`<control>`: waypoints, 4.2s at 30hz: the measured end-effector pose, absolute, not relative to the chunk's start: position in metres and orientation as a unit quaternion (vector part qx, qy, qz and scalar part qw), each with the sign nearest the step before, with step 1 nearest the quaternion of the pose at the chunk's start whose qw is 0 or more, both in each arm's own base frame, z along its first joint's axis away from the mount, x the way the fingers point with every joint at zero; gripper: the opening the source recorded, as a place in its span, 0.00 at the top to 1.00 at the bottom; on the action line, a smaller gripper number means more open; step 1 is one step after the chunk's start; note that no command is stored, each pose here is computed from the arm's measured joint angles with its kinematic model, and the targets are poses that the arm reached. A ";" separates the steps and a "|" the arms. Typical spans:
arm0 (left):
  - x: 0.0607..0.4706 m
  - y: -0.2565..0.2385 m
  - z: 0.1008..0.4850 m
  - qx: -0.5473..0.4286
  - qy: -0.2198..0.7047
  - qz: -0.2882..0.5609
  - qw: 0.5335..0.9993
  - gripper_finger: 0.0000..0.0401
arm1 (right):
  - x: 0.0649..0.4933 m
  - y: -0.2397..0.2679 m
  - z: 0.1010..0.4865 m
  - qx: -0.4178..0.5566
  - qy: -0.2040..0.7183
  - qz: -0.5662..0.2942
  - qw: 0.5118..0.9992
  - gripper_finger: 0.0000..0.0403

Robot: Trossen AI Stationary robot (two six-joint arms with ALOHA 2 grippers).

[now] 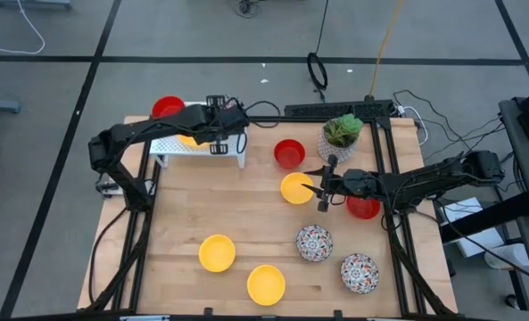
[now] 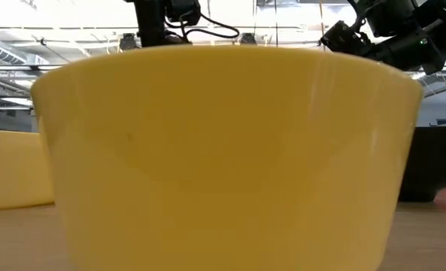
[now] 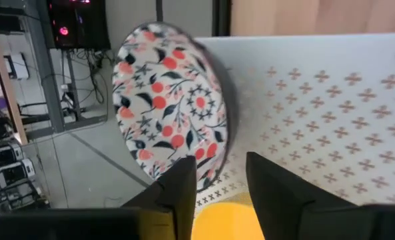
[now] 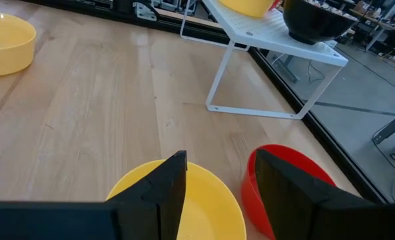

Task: Pick & Place Mini bowls
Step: Stack the top yellow bowl on the yellow bowl on the shelf

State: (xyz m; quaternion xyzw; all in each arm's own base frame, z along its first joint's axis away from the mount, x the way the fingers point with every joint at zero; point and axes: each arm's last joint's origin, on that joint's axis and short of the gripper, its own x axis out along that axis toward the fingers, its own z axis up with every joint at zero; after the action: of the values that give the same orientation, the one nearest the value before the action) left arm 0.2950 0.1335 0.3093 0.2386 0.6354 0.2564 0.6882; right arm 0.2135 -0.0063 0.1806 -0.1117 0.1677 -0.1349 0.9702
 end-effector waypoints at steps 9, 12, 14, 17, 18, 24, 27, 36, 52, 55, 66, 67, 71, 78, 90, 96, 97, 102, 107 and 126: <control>0.302 0.106 0.315 0.243 0.619 0.246 0.706 0.55 | 0.213 -0.006 0.181 -0.112 0.168 -0.135 0.970 0.59; 0.305 0.093 0.326 0.232 0.604 0.252 0.720 0.52 | 0.213 -0.006 0.181 -0.112 0.168 -0.135 0.970 0.59; 0.309 0.083 0.331 0.219 0.584 0.262 0.736 0.51 | 0.214 -0.006 0.181 -0.111 0.164 -0.135 0.971 0.59; 0.313 0.067 0.336 0.193 0.559 0.275 0.758 0.50 | 0.214 -0.006 0.183 -0.099 0.154 -0.139 0.973 0.59; 0.314 0.063 0.337 0.183 0.551 0.280 0.765 0.50 | 0.214 -0.006 0.184 -0.095 0.152 -0.143 0.973 0.59; 0.313 0.039 0.335 0.142 0.545 0.286 0.775 0.50 | 0.222 -0.008 0.196 -0.106 0.212 -0.187 0.953 0.59; 0.310 0.028 0.332 0.097 0.565 0.252 0.780 0.50 | 0.227 -0.006 0.208 -0.098 0.253 -0.189 0.944 0.59; 0.306 -0.001 0.327 -0.008 0.598 0.152 0.787 0.50 | 0.231 0.013 0.225 -0.027 0.348 -0.083 0.933 0.59; 0.298 -0.043 0.326 -0.024 0.615 0.128 0.778 0.50 | 0.288 0.030 0.192 -0.054 0.476 -0.036 0.877 0.59; 0.297 -0.049 0.326 -0.019 0.617 0.123 0.777 0.50 | 0.293 0.027 0.185 -0.054 0.487 -0.041 0.871 0.59; 0.289 -0.060 0.327 -0.007 0.628 0.115 0.769 0.50 | 0.303 0.024 0.152 -0.072 0.528 -0.039 0.845 0.59; 0.289 -0.060 0.327 -0.009 0.627 0.117 0.770 0.50 | 0.305 0.024 0.150 -0.077 0.526 -0.036 0.846 0.60; 0.282 -0.060 0.334 -0.021 0.617 0.123 0.777 0.50 | 0.309 0.025 0.148 -0.090 0.516 -0.027 0.852 0.71; 0.264 -0.058 0.354 -0.034 0.591 0.118 0.797 0.50 | 0.316 0.024 0.152 -0.079 0.479 -0.030 0.874 0.98; 0.221 -0.046 0.394 -0.075 0.504 0.126 0.851 0.50 | 0.372 0.028 0.192 -0.053 0.397 0.014 0.916 1.00; 0.211 -0.045 0.401 -0.091 0.490 0.128 0.858 0.50 | 0.409 0.035 0.177 -0.047 0.403 0.040 0.913 1.00; 0.209 -0.044 0.402 -0.093 0.489 0.128 0.858 0.50 | 0.413 0.035 0.177 -0.050 0.404 0.041 0.913 1.00; 0.208 -0.044 0.402 -0.095 0.491 0.128 0.857 0.50 | 0.427 0.036 0.172 -0.052 0.392 0.045 0.917 1.00; 0.208 -0.045 0.402 -0.116 0.493 0.126 0.853 0.50 | 0.429 0.032 0.168 -0.047 0.390 0.036 0.919 0.97; 0.234 -0.052 0.374 -0.088 0.500 0.145 0.849 0.50 | 0.391 0.029 0.221 -0.063 0.429 0.040 0.900 0.63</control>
State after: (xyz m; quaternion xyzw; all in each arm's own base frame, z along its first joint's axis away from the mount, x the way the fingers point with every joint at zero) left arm 0.2337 -0.0518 0.3739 -0.0877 0.5000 0.1449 0.8493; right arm 0.3906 0.0288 0.2211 -0.0631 0.4293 0.0402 0.9000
